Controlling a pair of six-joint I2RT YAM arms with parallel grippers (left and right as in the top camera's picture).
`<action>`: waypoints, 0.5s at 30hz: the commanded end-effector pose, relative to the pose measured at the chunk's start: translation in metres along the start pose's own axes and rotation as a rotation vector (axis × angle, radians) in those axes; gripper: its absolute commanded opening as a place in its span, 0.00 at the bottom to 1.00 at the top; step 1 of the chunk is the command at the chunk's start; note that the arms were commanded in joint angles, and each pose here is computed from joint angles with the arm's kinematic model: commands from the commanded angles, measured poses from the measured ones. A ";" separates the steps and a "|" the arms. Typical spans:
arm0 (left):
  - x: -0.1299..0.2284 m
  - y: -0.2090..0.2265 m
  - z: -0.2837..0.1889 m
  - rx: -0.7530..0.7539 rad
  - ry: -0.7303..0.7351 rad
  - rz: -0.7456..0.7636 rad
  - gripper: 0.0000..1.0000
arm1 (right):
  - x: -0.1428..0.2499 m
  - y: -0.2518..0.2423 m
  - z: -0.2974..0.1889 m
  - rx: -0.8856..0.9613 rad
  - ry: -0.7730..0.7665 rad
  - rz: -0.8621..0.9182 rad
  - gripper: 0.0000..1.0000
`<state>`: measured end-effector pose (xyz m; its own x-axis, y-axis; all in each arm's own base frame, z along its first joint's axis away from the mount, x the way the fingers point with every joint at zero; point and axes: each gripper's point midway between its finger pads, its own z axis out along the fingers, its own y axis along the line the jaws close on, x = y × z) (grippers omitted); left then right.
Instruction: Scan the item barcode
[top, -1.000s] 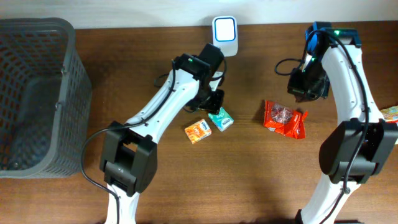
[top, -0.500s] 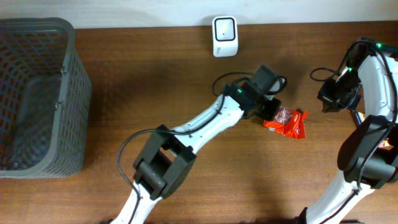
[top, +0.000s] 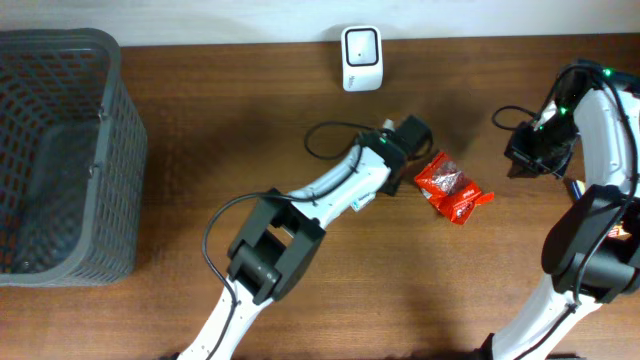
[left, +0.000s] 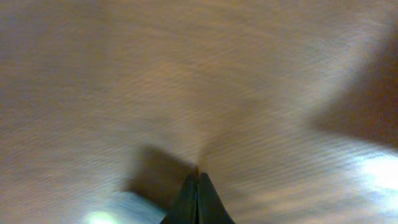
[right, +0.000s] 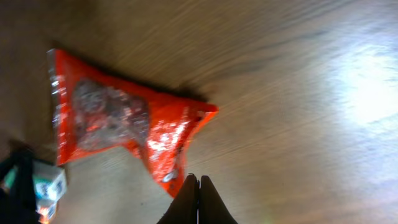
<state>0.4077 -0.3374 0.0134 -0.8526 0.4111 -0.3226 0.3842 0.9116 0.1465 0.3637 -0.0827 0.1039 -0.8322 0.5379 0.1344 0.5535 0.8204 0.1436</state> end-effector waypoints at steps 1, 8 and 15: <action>-0.046 0.040 -0.052 -0.047 -0.114 -0.080 0.00 | 0.007 0.030 0.010 -0.042 0.011 -0.097 0.04; -0.056 0.174 -0.140 -0.113 -0.151 -0.293 0.99 | 0.021 0.053 0.082 -0.040 0.011 -0.135 0.04; 0.003 0.273 -0.142 -0.212 0.047 -0.445 0.99 | 0.057 0.097 0.126 -0.035 0.014 -0.237 0.04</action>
<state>0.4609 -0.1123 0.1742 -0.9360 0.0249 -0.3512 -0.0445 0.9811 0.1881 0.3777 0.0181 0.0162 -0.9210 0.3832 0.0695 0.3890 0.8957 0.2155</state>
